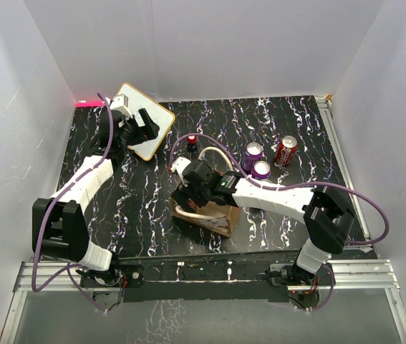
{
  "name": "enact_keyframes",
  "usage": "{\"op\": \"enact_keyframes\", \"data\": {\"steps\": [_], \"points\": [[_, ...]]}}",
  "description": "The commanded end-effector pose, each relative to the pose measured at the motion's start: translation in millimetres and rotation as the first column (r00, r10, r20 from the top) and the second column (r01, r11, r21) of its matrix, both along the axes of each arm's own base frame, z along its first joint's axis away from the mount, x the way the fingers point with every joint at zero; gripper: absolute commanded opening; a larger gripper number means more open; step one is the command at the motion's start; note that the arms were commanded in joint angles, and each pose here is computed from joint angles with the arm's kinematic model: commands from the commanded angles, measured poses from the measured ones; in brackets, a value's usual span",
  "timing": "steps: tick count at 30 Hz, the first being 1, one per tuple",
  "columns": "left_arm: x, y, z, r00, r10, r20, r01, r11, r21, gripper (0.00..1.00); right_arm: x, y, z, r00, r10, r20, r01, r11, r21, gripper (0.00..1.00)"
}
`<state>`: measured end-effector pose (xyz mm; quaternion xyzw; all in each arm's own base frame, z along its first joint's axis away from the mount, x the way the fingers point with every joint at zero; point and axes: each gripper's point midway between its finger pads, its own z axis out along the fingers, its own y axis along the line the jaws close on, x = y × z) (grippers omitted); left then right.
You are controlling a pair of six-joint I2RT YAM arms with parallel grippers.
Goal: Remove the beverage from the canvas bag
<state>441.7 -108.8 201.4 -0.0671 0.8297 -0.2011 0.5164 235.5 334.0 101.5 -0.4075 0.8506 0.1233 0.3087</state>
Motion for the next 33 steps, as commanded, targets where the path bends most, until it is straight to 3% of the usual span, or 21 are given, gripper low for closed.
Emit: {"op": "enact_keyframes", "data": {"steps": [1,15,21,23,30,33], "points": [[4,-3,21,0.999,-0.013,0.043,0.014,1.0,-0.008,0.97,22,33,34,0.981,0.083,0.177,-0.105,0.988,0.114,1.0],[4,-4,21,0.999,-0.016,0.044,0.017,1.0,-0.012,0.97,31,65,19,0.943,0.232,0.239,-0.264,0.958,0.114,1.0],[4,-3,22,0.999,-0.013,0.048,0.013,1.0,-0.008,0.97,30,63,0,0.954,0.234,0.187,-0.252,0.965,0.08,0.9],[3,-3,22,0.999,-0.011,0.046,0.011,1.0,-0.008,0.97,30,64,8,0.954,0.231,0.19,-0.251,0.964,0.09,0.84],[4,-4,20,0.999,-0.014,0.043,0.015,1.0,-0.018,0.97,37,59,78,0.943,0.13,0.306,-0.199,0.958,0.206,0.41],[4,-5,21,0.999,-0.019,0.038,0.02,1.0,-0.019,0.97,42,51,108,0.934,0.054,0.353,-0.153,0.954,0.259,0.29]]}}
